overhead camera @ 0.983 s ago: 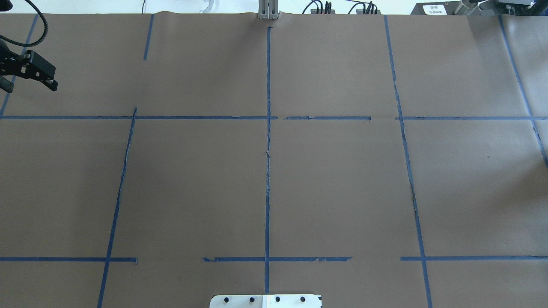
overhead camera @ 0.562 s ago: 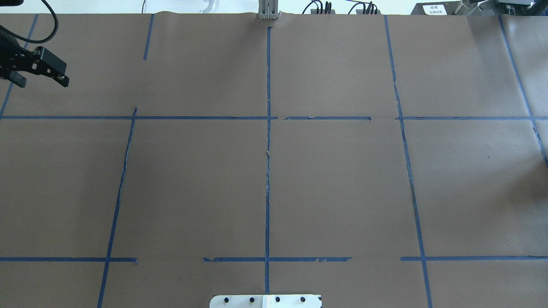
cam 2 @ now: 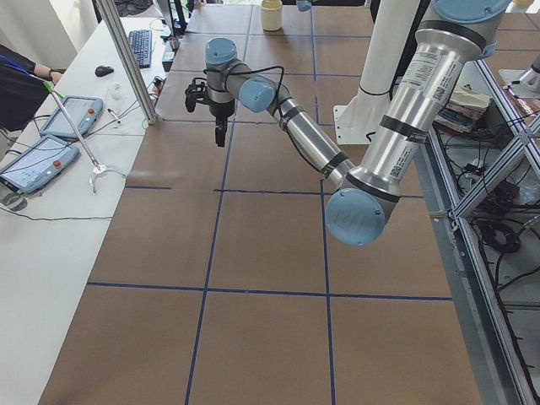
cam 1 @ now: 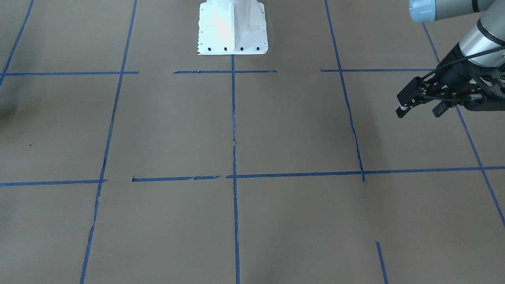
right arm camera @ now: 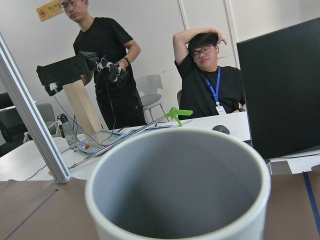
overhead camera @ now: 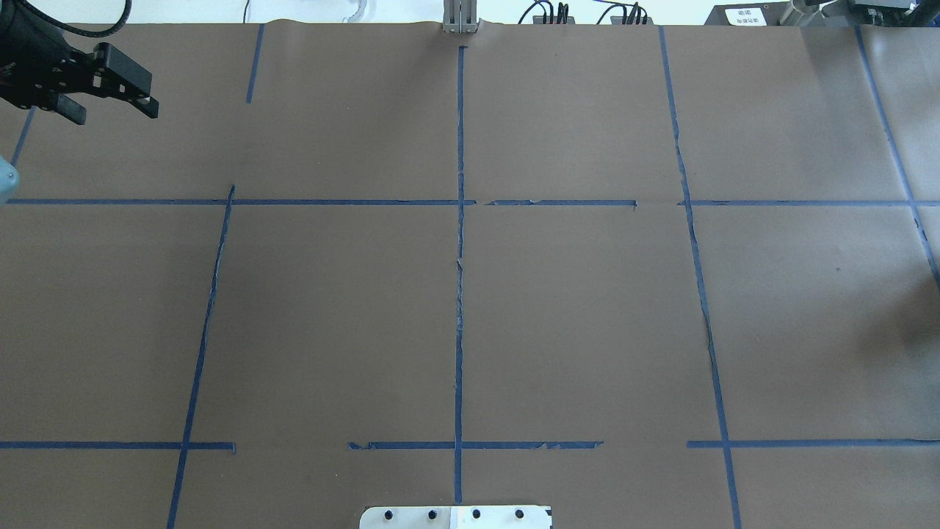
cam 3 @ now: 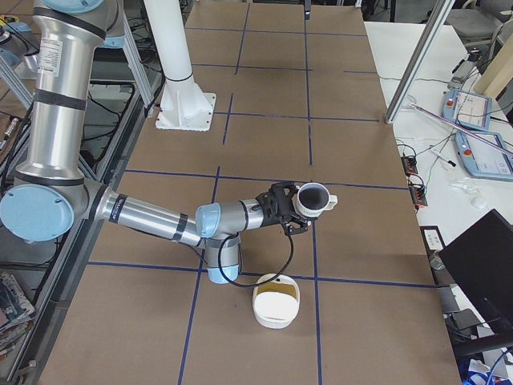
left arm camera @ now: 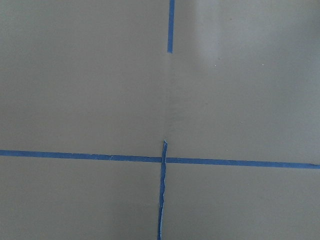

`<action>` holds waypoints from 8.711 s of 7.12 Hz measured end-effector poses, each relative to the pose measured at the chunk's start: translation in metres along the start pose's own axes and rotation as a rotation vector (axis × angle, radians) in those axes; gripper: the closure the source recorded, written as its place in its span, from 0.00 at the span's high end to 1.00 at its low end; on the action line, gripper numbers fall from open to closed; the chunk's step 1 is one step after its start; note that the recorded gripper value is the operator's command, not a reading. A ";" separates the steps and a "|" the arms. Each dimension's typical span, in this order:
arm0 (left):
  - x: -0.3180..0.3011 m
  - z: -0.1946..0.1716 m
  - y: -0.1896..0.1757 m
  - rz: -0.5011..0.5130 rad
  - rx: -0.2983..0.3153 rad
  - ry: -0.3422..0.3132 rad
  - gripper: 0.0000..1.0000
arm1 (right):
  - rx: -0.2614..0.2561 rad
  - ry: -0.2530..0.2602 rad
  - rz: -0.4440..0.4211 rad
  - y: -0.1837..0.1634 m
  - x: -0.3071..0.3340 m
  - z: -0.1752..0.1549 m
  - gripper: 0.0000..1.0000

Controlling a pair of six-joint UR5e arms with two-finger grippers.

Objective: Left arm hands cup to right arm to dump lemon

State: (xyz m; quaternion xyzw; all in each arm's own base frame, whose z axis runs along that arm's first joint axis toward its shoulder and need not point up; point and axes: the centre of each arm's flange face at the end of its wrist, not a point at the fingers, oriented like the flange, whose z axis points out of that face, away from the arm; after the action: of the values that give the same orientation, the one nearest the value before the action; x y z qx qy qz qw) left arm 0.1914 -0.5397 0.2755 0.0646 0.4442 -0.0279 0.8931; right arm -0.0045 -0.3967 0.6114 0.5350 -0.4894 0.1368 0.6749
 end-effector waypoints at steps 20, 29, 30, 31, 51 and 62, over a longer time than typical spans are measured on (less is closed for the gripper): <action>0.231 0.029 0.014 -0.399 -0.111 0.050 0.63 | -0.079 0.113 -0.368 0.166 -0.661 0.335 0.15; 0.241 0.077 0.045 -0.353 -0.105 0.002 0.41 | -0.079 0.090 -0.354 0.175 -0.677 0.324 0.15; 0.238 0.083 0.047 -0.345 -0.100 0.005 0.40 | -0.079 0.089 -0.353 0.174 -0.677 0.323 0.15; 0.237 0.086 0.048 -0.341 -0.098 0.007 0.40 | -0.079 0.088 -0.353 0.174 -0.677 0.323 0.16; 0.122 0.092 -0.025 -0.215 0.008 -0.055 0.00 | -0.048 0.038 -0.315 0.176 -0.673 0.314 1.00; -0.193 0.083 0.121 0.020 -0.048 -0.150 0.00 | -0.819 0.146 -0.068 -0.082 -0.346 0.392 1.00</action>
State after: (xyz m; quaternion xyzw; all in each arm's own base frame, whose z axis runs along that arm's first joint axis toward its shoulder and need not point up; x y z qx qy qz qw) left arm 0.1536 -0.4332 0.4894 0.0456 0.3758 -0.0130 0.9255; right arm -0.3154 -0.6468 0.2641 0.2273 -0.4365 -0.0539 0.8689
